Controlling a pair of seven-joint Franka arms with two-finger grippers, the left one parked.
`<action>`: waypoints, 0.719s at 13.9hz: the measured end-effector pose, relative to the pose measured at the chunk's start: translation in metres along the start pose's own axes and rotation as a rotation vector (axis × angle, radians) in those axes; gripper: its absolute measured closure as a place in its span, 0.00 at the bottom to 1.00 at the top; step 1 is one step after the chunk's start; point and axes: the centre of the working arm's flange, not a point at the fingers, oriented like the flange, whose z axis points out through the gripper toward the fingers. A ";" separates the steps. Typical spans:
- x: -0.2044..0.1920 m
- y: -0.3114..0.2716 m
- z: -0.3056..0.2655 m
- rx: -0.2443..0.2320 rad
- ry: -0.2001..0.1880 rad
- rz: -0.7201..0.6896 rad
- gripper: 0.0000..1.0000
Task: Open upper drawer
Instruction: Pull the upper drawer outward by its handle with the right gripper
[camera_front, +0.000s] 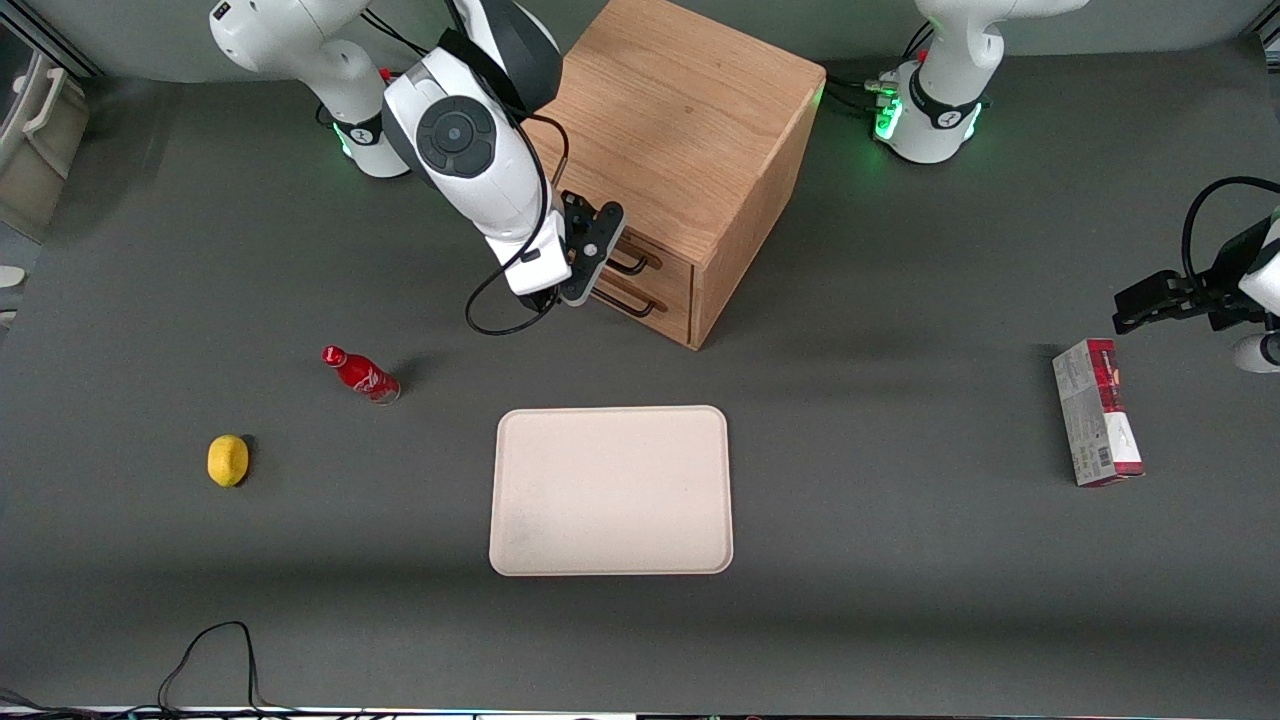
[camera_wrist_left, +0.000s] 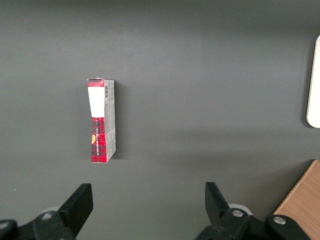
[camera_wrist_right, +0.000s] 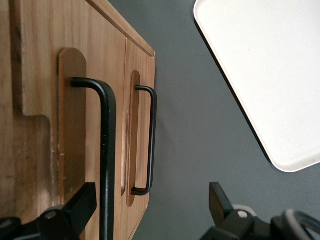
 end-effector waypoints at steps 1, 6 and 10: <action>0.000 0.000 0.001 0.000 -0.001 -0.001 0.00; 0.002 0.008 0.020 0.006 -0.023 0.011 0.00; 0.004 0.013 0.027 0.003 -0.023 0.016 0.00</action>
